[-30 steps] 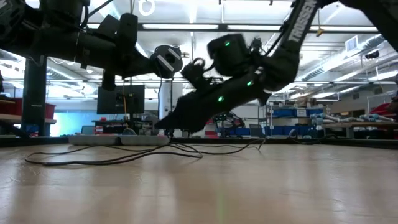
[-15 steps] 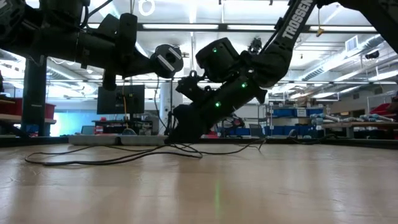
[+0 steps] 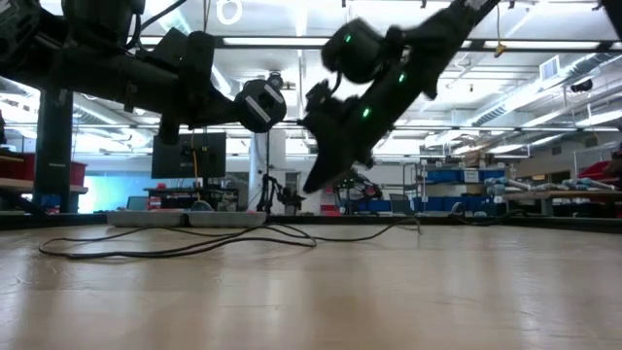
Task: Coil cords
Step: Coil the black wire onto the spool
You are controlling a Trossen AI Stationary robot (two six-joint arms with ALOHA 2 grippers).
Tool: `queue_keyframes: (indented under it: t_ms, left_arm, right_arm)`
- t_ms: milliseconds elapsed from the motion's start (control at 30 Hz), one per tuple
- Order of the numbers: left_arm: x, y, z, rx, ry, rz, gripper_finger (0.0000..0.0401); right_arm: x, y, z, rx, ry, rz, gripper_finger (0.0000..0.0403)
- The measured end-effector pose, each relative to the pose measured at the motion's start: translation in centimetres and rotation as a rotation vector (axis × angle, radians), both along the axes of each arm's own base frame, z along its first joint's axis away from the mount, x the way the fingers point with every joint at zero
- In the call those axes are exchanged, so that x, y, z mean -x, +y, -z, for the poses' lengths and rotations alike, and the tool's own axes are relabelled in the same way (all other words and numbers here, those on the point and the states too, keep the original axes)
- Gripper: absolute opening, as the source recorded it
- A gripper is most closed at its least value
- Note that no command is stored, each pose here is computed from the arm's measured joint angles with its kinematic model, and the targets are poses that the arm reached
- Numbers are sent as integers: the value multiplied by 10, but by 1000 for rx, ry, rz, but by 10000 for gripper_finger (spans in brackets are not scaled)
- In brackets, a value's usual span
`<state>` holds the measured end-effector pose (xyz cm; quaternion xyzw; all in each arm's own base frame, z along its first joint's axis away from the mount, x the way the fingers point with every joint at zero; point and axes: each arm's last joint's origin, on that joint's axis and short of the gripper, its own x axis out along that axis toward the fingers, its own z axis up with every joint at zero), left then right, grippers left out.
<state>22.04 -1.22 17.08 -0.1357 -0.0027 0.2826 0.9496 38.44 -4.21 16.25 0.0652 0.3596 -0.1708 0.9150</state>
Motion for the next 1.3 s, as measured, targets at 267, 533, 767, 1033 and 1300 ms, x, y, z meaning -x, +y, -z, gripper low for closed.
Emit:
queue_keyframes:
  t_ms: [267, 533, 767, 1033, 1300]
  left_arm:
    - [0, -1, 0, 4, 3, 34, 0]
    - [0, -2, 1, 19, 3, 46, 0]
    - [2, -1, 12, 46, 93, 10, 0]
    - [-6, 0, 4, 22, 119, -66, 0]
    - [-19, 0, -11, -41, 198, -144, 0]
  right_arm:
    - [27, -18, -48, 107, -14, 217, 1]
    - [26, -19, -60, 108, -86, 189, 0]
    - [22, -4, -84, 215, -236, 195, 0]
    - [1, 9, -86, 122, -457, 23, 0]
    - [-30, 29, -76, 92, -472, -112, 0]
